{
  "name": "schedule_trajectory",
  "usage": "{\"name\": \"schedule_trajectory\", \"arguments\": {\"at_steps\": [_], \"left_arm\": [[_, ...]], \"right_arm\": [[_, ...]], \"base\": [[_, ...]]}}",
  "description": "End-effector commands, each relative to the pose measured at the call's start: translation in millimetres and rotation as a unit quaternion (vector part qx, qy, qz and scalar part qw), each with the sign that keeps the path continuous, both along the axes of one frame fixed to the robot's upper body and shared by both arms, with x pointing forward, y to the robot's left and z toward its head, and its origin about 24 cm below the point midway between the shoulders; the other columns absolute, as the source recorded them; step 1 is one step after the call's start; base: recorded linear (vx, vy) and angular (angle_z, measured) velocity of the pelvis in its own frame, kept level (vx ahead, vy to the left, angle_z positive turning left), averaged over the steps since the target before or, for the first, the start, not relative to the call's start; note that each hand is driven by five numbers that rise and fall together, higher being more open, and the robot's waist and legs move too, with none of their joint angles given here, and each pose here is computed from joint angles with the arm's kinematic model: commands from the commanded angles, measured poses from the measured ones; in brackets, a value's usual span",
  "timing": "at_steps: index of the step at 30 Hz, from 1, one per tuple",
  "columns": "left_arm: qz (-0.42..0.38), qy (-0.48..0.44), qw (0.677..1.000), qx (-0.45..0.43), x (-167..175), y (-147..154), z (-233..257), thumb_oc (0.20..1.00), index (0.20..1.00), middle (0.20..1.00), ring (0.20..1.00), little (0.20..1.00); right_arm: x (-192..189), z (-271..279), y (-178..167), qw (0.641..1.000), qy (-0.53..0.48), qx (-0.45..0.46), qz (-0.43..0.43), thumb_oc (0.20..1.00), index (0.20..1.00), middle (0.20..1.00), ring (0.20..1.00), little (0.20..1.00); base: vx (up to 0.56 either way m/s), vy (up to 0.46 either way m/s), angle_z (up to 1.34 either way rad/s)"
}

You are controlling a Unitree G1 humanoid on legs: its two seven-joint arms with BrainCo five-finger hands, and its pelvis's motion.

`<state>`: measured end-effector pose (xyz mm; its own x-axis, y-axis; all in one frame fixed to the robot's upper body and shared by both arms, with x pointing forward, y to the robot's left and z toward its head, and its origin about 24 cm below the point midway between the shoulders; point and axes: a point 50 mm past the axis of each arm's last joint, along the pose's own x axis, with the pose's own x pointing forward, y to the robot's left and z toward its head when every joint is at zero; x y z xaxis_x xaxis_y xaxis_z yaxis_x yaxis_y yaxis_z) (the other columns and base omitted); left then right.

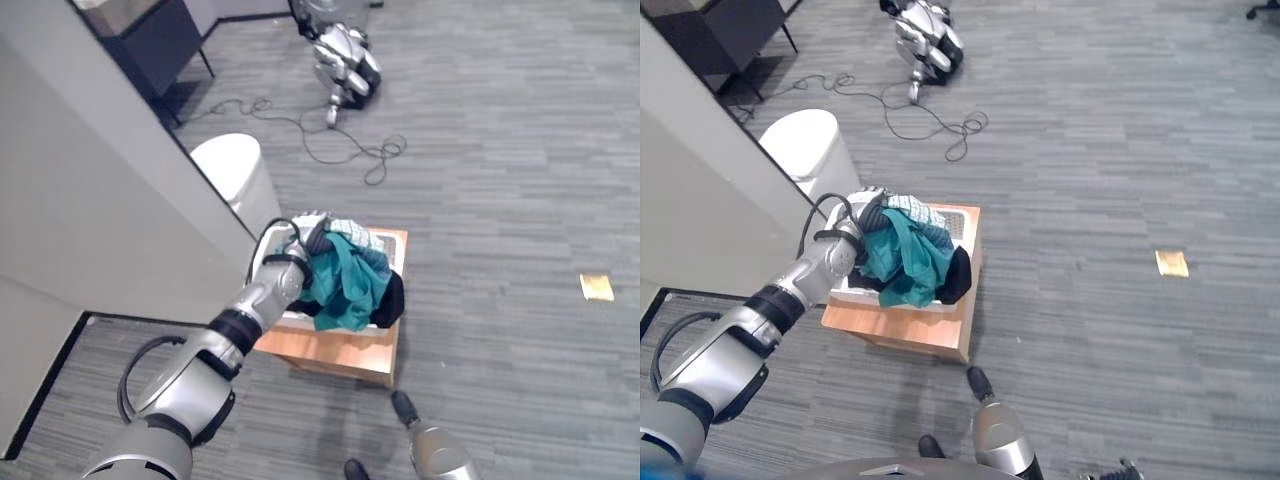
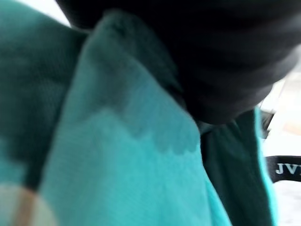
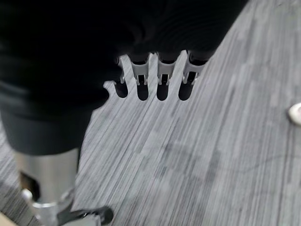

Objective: Pick up bed clothes into laundry basket.

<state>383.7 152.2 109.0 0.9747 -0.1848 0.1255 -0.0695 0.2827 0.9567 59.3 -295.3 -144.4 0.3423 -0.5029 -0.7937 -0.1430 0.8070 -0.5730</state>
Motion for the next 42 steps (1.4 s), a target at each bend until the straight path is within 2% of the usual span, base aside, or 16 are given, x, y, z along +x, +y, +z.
{"name": "schedule_trajectory", "arguments": {"at_steps": [1, 7, 10, 11, 13, 14, 20, 25, 26, 27, 29, 31, 36, 39, 40, 42], "left_arm": [[0.056, -0.083, 0.994, 0.045, 17.4, 20.3, 40.0, 0.2, 0.2, 0.2, 0.2, 0.2], [0.078, -0.1, 0.989, 0.076, 23.4, 25.9, 50.4, 0.2, 0.2, 0.2, 0.2, 0.2], [0.095, -0.104, 0.986, 0.089, 26.4, 33.9, 57.9, 0.2, 0.2, 0.2, 0.2, 0.2], [0.1, -0.098, 0.986, 0.095, 26.9, 36.6, 56.7, 0.489, 0.489, 0.489, 0.489, 0.489], [0.1, -0.098, 0.986, 0.095, 26.9, 36.6, 56.7, 0.489, 0.489, 0.489, 0.489, 0.489], [0.115, -0.075, 0.985, 0.103, 26.2, 43.3, 47.9, 1.0, 1.0, 1.0, 1.0, 1.0], [0.126, 0.016, 0.991, 0.051, 14.3, 40.1, -4.5, 1.0, 1.0, 1.0, 1.0, 1.0], [0.123, 0.038, 0.992, -0.014, 2.3, 41.6, -25.6, 1.0, 1.0, 1.0, 1.0, 1.0], [0.114, 0.009, 0.987, -0.116, -4.6, 38.8, -20.8, 1.0, 1.0, 1.0, 1.0, 1.0], [0.114, 0.01, 0.987, -0.116, -5.0, 39.3, -21.1, 1.0, 1.0, 1.0, 1.0, 1.0], [0.098, -0.019, 0.974, -0.203, -17.4, 39.6, -17.3, 1.0, 1.0, 1.0, 1.0, 1.0], [0.076, -0.017, 0.939, -0.334, -42.7, 43.2, -26.5, 1.0, 1.0, 1.0, 1.0, 1.0], [0.083, 0.004, 0.909, -0.408, -68.7, 54.9, -45.6, 1.0, 1.0, 1.0, 1.0, 1.0], [0.089, 0.002, 0.9, -0.427, -81.0, 61.5, -49.0, 1.0, 1.0, 1.0, 1.0, 1.0], [0.111, 0.003, 0.891, -0.441, -97.9, 73.2, -58.6, 1.0, 1.0, 1.0, 1.0, 1.0], [0.138, 0.011, 0.878, -0.458, -117.6, 83.5, -71.0, 1.0, 1.0, 1.0, 1.0, 1.0]], "right_arm": [[-28.6, -3.0, -1.3, 0.999, 0.041, -0.014, 0.003, 1.0, 1.0, 1.0, 1.0, 1.0], [-26.2, -6.5, 7.9, 0.999, 0.039, -0.009, 0.012, 1.0, 1.0, 1.0, 1.0, 1.0], [-18.1, -2.5, -1.2, 0.999, 0.029, -0.017, 0.009, 1.0, 1.0, 1.0, 1.0, 1.0], [-14.1, -1.9, -1.8, 0.999, 0.024, -0.018, 0.012, 1.0, 1.0, 1.0, 1.0, 1.0], [-14.1, -1.9, -1.8, 0.999, 0.024, -0.018, 0.012, 1.0, 1.0, 1.0, 1.0, 1.0], [-9.2, -2.2, 0.6, 1.0, 0.02, -0.015, 0.018, 1.0, 1.0, 1.0, 1.0, 1.0], [-3.5, -5.0, 9.5, 1.0, 0.007, 0.004, 0.007, 1.0, 1.0, 1.0, 1.0, 1.0], [-13.6, -7.9, 12.7, 1.0, 0.023, 0.012, 0.0, 1.0, 1.0, 1.0, 1.0, 1.0], [-11.0, -7.9, 13.5, 1.0, 0.016, 0.015, -0.016, 1.0, 1.0, 1.0, 1.0, 1.0], [-11.3, -7.9, 13.4, 1.0, 0.016, 0.015, -0.015, 1.0, 1.0, 1.0, 1.0, 1.0], [-10.7, -8.0, 14.7, 1.0, 0.011, 0.015, -0.019, 1.0, 1.0, 1.0, 1.0, 1.0], [-17.4, -8.7, 15.1, 0.999, 0.03, 0.012, 0.001, 1.0, 1.0, 1.0, 1.0, 1.0], [-22.1, -4.6, 1.5, 0.994, 0.076, -0.029, 0.069, 1.0, 1.0, 1.0, 1.0, 1.0], [-3.8, 3.6, -9.0, 0.993, 0.046, -0.054, 0.092, 1.0, 1.0, 1.0, 1.0, 1.0], [28.2, 23.0, -21.0, 0.991, -0.044, -0.076, 0.106, 1.0, 1.0, 1.0, 1.0, 1.0], [61.3, 57.7, -29.7, 0.973, -0.151, -0.105, 0.139, 1.0, 1.0, 1.0, 1.0, 1.0]], "base": [[0.02, -0.056, -0.1], [0.01, -0.043, -0.02], [-0.02, -0.054, 0.0], [-0.01, -0.037, 0.0], [0.0, 0.0, 0.0], [0.0, -0.048, 0.0], [0.0, -0.031, 0.02], [0.01, -0.011, 0.17], [-0.01, 0.007, 0.3], [-0.03, 0.013, 0.28], [-0.02, 0.016, 0.2], [-0.05, 0.042, 0.22], [-0.04, 0.044, 0.15], [-0.04, 0.069, 0.06], [-0.02, 0.1, 0.1], [-0.01, 0.121, -0.04]]}}
